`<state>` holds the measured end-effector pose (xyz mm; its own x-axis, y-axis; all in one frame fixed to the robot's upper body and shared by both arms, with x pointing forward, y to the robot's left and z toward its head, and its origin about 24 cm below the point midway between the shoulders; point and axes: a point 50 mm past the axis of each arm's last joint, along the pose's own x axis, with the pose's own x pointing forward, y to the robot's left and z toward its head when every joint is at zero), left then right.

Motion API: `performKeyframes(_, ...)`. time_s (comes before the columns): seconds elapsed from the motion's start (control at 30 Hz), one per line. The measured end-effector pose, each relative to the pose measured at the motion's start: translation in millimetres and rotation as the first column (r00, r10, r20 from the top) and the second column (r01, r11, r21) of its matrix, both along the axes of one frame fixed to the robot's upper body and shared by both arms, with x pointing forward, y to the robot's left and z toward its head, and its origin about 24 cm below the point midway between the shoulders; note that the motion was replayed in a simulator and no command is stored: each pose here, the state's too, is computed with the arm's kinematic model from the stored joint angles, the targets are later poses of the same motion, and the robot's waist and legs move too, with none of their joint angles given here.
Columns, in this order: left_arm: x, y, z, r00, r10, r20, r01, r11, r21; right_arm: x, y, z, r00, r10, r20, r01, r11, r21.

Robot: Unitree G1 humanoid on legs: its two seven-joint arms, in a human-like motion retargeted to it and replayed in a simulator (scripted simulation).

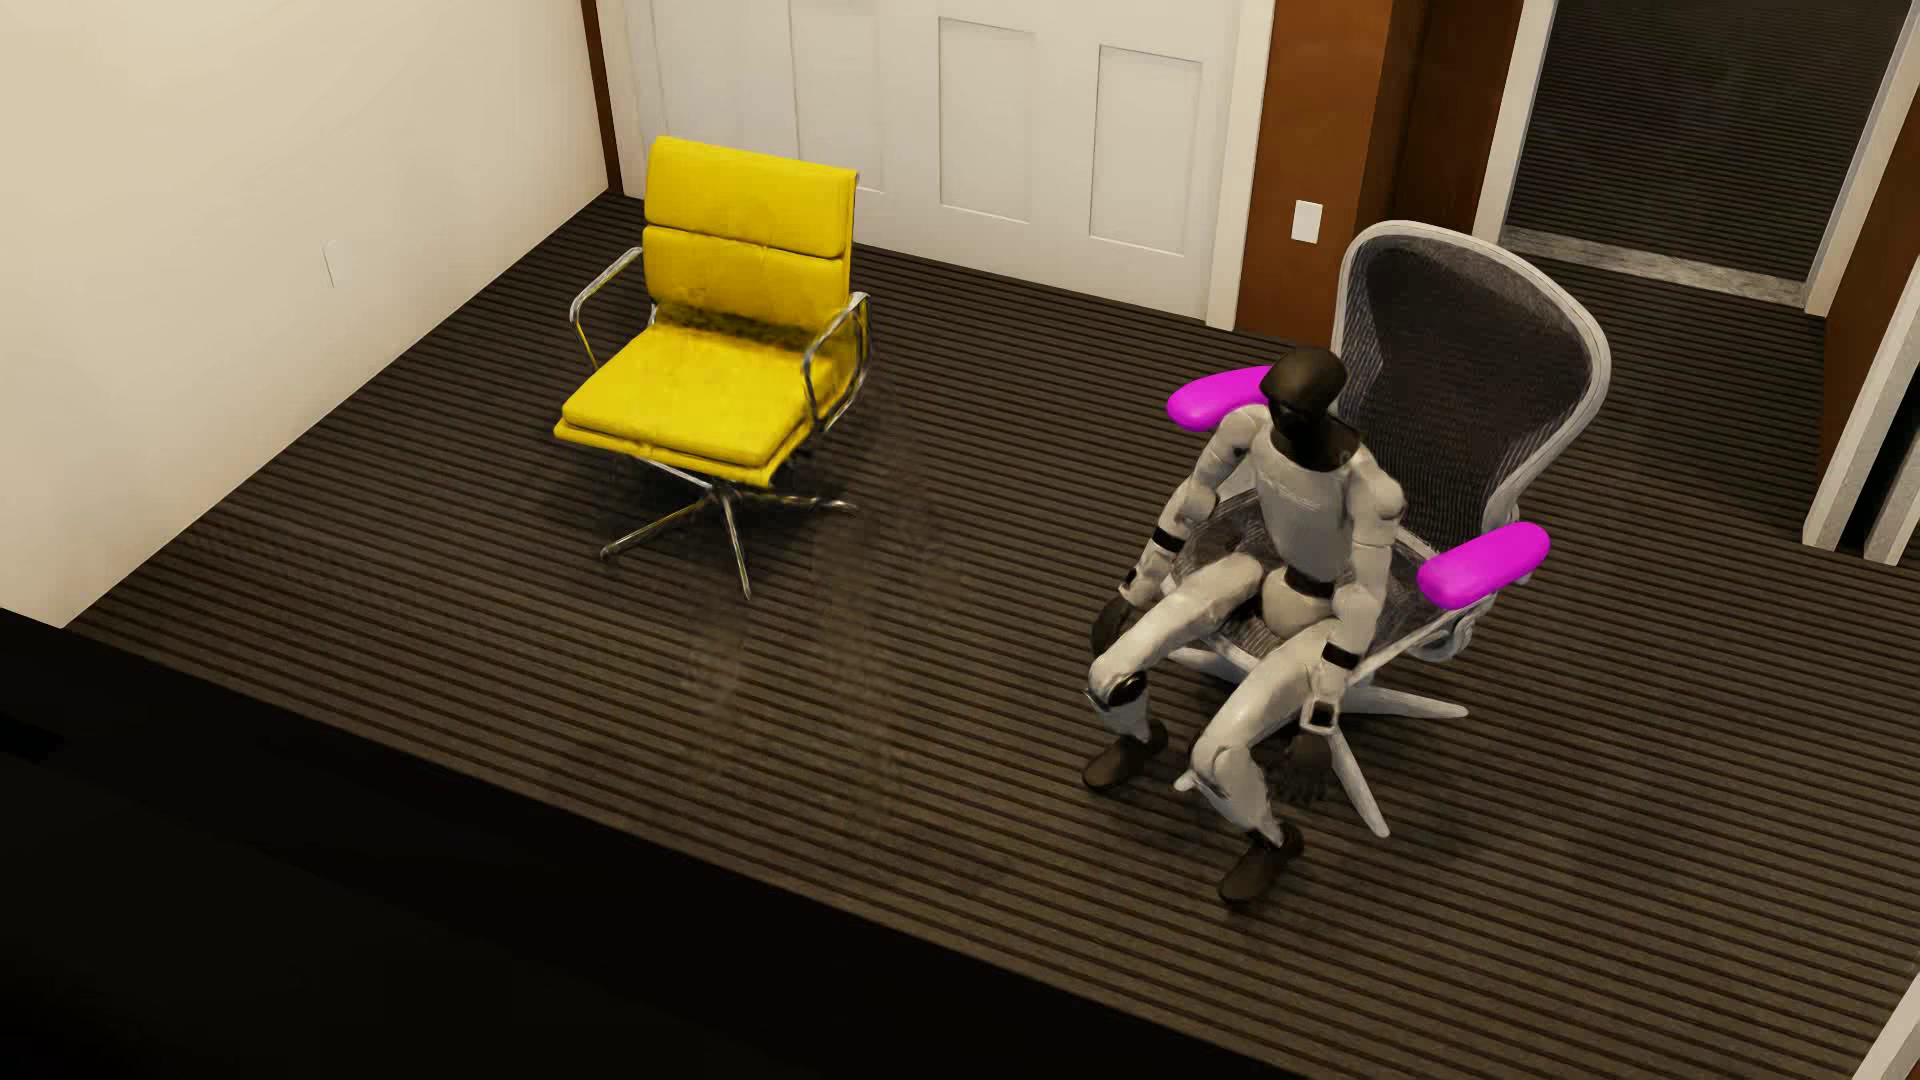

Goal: Get off of the chair

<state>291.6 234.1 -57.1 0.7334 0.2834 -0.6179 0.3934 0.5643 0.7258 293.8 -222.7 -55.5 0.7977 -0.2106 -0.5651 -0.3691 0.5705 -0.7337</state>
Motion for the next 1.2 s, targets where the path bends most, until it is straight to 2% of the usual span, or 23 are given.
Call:
performKeyframes(0.2,-5.0,6.6,-3.2,0.999,0.020,-0.036,-0.020,1.000,0.013,-5.5,-10.7,-3.6,0.998,-0.039,-0.045,0.039,0.999,-0.011)
performKeyframes(0.5,6.3,1.8,6.2,1.000,0.008,0.017,-0.008,1.000,0.010,5.8,-8.5,6.6,0.999,-0.035,-0.003,0.035,0.999,-0.013)
performKeyframes(0.7,27.5,1.4,28.7,0.994,0.008,0.112,-0.009,1.000,0.008,29.2,-5.5,31.6,0.995,-0.009,0.095,0.011,1.000,-0.025)
performKeyframes(0.9,45.5,-0.9,50.4,0.981,-0.043,0.188,0.035,0.998,0.046,48.6,-1.2,55.7,0.983,0.026,0.184,-0.021,0.999,-0.029)
performKeyframes(1.0,37.1,2.3,41.5,0.983,-0.065,0.171,0.051,0.995,0.086,40.9,-5.6,46.8,0.984,-0.010,0.176,0.013,1.000,-0.013)
performKeyframes(1.07,23.2,3.8,26.6,0.988,-0.045,0.151,0.036,0.997,0.061,26.6,-11.4,31.5,0.991,-0.033,0.133,0.035,0.999,-0.013)
performKeyframes(1.2,-30.7,19.0,-19.2,1.000,0.012,-0.027,-0.010,0.999,0.052,-9.8,-26.9,-0.6,0.996,-0.091,0.023,0.091,0.996,-0.008)
